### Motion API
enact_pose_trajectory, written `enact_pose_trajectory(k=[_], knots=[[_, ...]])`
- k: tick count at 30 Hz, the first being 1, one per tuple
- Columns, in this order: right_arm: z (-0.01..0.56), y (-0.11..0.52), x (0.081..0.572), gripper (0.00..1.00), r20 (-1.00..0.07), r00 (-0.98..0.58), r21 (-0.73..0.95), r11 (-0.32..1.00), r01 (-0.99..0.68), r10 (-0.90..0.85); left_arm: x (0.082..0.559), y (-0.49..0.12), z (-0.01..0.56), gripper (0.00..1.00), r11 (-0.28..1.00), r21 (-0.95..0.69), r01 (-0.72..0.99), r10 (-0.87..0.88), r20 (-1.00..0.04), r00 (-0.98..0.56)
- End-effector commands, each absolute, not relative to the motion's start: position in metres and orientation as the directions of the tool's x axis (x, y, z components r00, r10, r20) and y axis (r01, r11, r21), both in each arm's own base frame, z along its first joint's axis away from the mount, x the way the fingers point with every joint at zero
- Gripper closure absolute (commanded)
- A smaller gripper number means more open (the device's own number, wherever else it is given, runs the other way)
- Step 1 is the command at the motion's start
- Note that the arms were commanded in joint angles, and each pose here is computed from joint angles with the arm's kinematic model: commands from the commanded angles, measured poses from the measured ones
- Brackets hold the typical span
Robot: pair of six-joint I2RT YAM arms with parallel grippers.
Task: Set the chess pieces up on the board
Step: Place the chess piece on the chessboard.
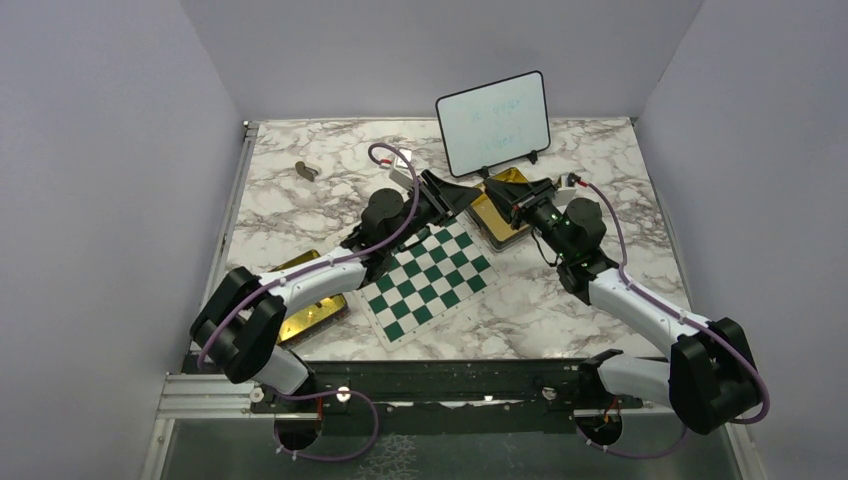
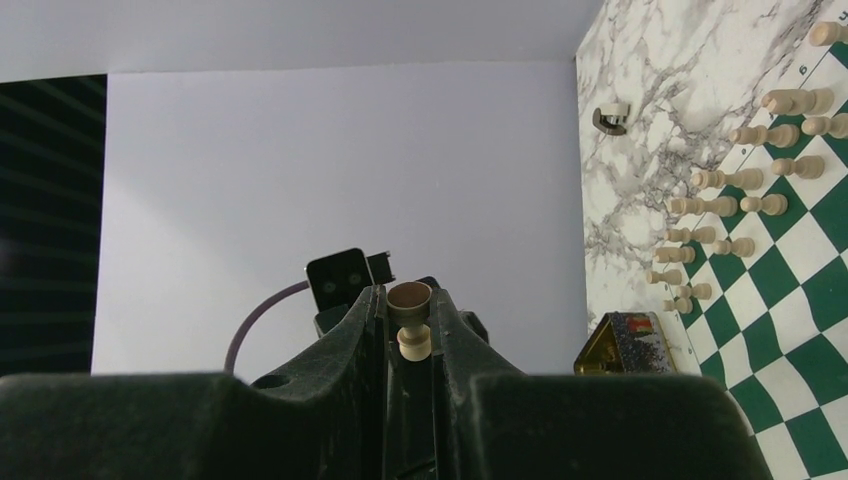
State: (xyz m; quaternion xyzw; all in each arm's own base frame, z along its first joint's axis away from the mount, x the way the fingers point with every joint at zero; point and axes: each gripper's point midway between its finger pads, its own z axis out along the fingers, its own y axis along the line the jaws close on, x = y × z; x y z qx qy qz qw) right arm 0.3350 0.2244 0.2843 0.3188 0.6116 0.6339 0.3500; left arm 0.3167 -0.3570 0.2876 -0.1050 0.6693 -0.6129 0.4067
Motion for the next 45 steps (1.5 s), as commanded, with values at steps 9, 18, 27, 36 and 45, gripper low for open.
enact_pose_trajectory(k=[9,18,27,36,45], knots=[[0.291,0.218,0.332,0.92,-0.019,-0.523,0.996,-0.029,-0.083,0.852,0.318,-0.378,0.298,0.62,0.145,-0.918,0.369,-0.637,-0.372,-0.676],[0.283,0.214,0.33,0.92,-0.028,-0.509,0.997,-0.009,-0.07,0.86,0.315,-0.377,0.296,0.81,0.144,-0.914,0.379,-0.633,-0.38,-0.675],[0.272,0.216,0.317,0.92,-0.1,-0.538,0.994,0.061,-0.09,0.837,0.312,-0.371,0.297,1.0,0.198,-0.87,0.452,-0.621,-0.468,-0.629],[0.259,0.211,0.301,0.89,-0.172,-0.543,0.984,0.12,-0.131,0.822,0.307,-0.364,0.29,1.0,0.239,-0.847,0.474,-0.603,-0.512,-0.612],[0.256,0.21,0.291,0.69,-0.244,-0.552,0.969,0.174,-0.177,0.798,0.299,-0.358,0.268,1.0,0.352,-0.778,0.521,-0.442,-0.629,-0.64]])
